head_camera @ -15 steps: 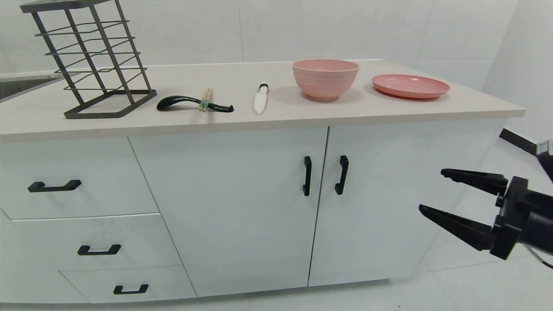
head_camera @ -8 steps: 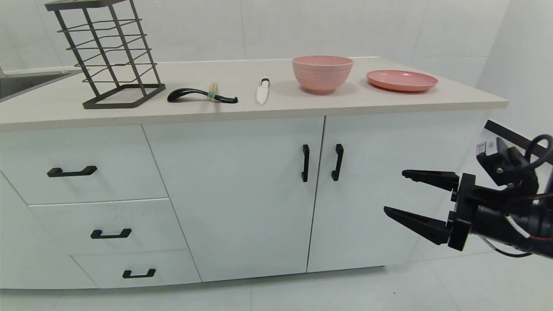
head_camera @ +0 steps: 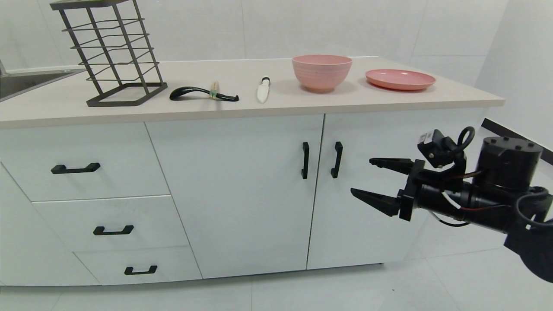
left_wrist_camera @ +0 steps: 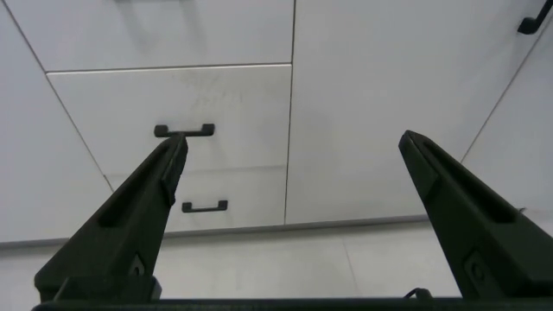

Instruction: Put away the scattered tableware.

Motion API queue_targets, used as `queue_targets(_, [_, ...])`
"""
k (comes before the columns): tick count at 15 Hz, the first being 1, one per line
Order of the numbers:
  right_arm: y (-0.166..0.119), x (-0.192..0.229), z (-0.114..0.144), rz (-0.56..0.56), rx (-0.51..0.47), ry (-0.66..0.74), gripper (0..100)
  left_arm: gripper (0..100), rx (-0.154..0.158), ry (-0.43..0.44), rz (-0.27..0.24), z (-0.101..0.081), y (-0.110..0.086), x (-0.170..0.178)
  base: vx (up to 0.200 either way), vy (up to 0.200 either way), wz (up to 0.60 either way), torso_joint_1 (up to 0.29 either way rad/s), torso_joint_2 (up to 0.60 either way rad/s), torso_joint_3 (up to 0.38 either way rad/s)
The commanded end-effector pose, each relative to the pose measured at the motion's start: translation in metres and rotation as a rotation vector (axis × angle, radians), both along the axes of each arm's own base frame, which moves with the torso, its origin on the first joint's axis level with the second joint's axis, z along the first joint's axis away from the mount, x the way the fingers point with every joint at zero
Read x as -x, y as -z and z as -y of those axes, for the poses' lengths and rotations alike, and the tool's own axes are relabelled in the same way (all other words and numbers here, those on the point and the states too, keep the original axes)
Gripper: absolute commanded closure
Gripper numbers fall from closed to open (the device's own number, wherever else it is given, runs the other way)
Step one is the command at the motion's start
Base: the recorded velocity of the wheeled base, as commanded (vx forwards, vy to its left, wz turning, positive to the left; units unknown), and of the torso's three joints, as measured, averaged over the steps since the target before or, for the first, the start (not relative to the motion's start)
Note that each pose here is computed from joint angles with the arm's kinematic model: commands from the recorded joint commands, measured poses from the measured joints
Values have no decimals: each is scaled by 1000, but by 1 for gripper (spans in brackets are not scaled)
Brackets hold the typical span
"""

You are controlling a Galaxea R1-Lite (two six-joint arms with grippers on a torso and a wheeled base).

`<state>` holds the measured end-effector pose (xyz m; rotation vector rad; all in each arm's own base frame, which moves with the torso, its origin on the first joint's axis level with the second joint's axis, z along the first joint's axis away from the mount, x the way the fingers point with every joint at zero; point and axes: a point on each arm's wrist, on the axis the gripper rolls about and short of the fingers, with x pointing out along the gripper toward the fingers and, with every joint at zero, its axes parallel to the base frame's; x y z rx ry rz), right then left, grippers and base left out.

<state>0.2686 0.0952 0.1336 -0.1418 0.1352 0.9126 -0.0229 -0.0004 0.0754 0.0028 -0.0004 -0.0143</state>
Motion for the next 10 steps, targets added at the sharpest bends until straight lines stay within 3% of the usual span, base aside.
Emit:
queue_targets(1, [14,-19,-6,-21,16,-4,0,0,3,-2,0,0,0,0,0,0,0,0,0,0])
queue_targets(4, [21,-17,-5,-20,12,-14,0,0,-13,-1,14,0,-2,0,0,0,0,0,0,0])
queue_targets(5, [26,-12,-2,-36,17,-10,0,0,-10,1,75,0,-9,1,0,0,0,0,0,0])
queue_targets(6, [29,-5,0,-50,21,-10,0,0,8,12,263,0,-38,9,0,0,0,0,0,0])
queue_targets(7, [30,0,1,-56,23,-10,0,0,13,63,323,2,-55,14,0,0,0,0,0,0])
queue_targets(8, [31,1,1,-60,24,-11,0,0,16,101,324,3,-59,15,0,0,0,0,0,0])
queue_targets(10, [29,-1,-1,-48,21,-16,0,0,12,163,275,3,-64,10,0,0,0,0,0,0])
